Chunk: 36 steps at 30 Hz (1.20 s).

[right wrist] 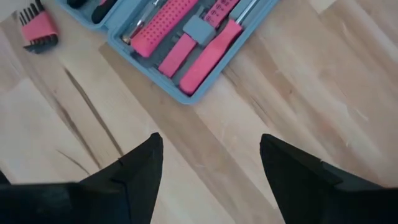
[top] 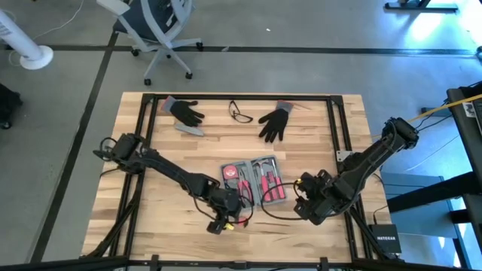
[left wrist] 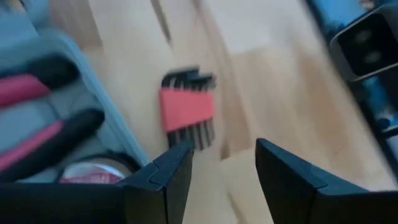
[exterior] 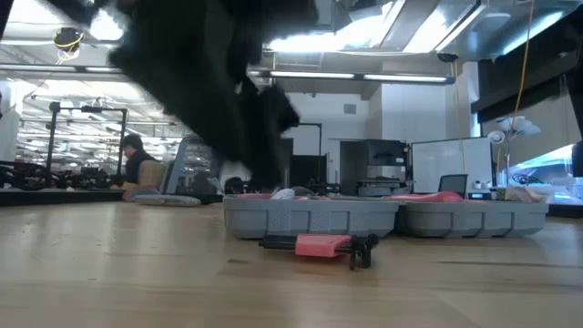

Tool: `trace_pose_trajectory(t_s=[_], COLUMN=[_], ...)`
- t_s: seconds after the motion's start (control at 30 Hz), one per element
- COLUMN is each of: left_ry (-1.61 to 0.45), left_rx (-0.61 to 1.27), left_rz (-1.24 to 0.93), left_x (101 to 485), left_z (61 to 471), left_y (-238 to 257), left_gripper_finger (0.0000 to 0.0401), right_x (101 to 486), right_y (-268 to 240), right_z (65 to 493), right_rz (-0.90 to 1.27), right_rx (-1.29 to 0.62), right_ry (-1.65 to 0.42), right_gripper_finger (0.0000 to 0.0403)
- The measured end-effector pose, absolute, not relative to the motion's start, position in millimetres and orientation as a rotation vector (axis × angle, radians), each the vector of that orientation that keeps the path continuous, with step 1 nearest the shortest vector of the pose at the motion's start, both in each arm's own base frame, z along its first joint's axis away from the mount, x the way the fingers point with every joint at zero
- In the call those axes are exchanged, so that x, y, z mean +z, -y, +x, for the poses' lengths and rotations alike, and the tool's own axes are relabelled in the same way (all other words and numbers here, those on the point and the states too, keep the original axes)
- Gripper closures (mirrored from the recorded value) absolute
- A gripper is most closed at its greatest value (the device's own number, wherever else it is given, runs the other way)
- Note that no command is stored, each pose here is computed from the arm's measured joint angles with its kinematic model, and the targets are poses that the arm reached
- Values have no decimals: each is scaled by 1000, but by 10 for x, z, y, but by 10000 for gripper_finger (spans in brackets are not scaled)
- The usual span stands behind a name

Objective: Prefit tool cases

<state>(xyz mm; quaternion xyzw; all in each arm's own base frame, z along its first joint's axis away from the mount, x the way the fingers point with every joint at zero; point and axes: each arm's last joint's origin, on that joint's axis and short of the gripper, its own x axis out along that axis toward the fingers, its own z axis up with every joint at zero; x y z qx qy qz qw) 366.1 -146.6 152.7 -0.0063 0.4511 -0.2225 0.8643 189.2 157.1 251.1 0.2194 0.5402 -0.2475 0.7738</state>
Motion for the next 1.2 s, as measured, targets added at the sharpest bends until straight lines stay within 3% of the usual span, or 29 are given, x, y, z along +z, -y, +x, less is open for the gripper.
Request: trace_pose_trajectory(t_s=[0.53,1.2], left_ry=[-834,-906], left_rx=[-497,-399], left_rz=[110,108], left_x=[1347,1261], left_z=[3905,3879], left_y=[1402,1632], left_gripper_finger=[234,234], right_x=[2504,2501], right_y=[-1571,-1567], right_z=[1896,1892], right_rz=[472,491], right_rx=[-530,-550], right_ry=[-1186,-1183], right_gripper_finger=[146,146])
